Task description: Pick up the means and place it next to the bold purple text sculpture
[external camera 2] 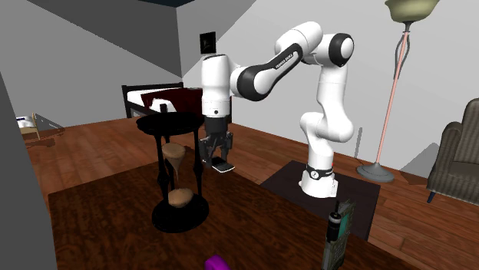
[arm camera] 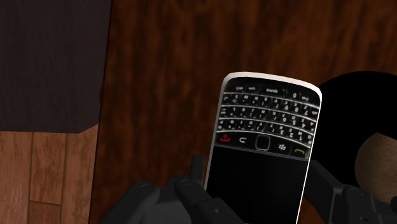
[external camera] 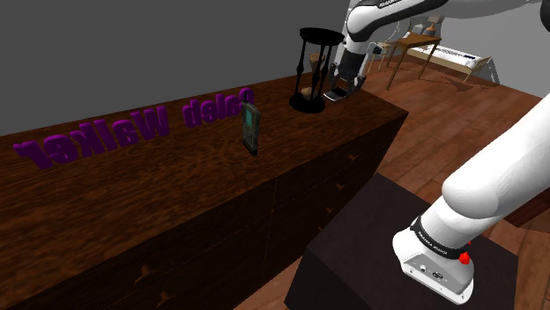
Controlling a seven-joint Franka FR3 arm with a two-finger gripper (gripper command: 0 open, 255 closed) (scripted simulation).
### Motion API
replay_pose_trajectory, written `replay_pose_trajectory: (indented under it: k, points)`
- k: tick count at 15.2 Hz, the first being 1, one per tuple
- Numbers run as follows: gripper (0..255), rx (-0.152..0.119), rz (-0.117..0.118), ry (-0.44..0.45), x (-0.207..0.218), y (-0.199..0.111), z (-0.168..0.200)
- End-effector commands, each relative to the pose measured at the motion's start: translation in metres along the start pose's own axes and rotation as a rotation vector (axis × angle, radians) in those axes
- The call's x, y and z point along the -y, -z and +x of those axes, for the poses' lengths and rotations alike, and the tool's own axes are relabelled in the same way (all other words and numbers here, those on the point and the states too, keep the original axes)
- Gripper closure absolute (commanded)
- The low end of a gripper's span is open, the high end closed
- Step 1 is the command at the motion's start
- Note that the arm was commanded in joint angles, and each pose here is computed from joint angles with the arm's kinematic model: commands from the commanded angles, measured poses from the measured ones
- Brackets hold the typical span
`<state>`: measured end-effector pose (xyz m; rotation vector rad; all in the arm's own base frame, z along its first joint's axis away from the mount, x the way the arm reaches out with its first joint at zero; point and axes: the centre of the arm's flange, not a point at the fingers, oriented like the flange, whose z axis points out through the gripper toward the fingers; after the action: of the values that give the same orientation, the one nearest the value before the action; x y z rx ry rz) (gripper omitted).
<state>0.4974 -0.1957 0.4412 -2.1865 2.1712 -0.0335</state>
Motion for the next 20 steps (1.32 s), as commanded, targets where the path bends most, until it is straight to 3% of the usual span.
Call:
replay_pose_trajectory:
  k: [1,11,20]
  points:
    - [255,0.000,0.000,0.000,0.000,0.011,0.001]
    - [255,0.000,0.000,0.000,0.003,0.062,0.000]
    - [255,0.000,0.000,0.000,0.062,0.056,-0.104]
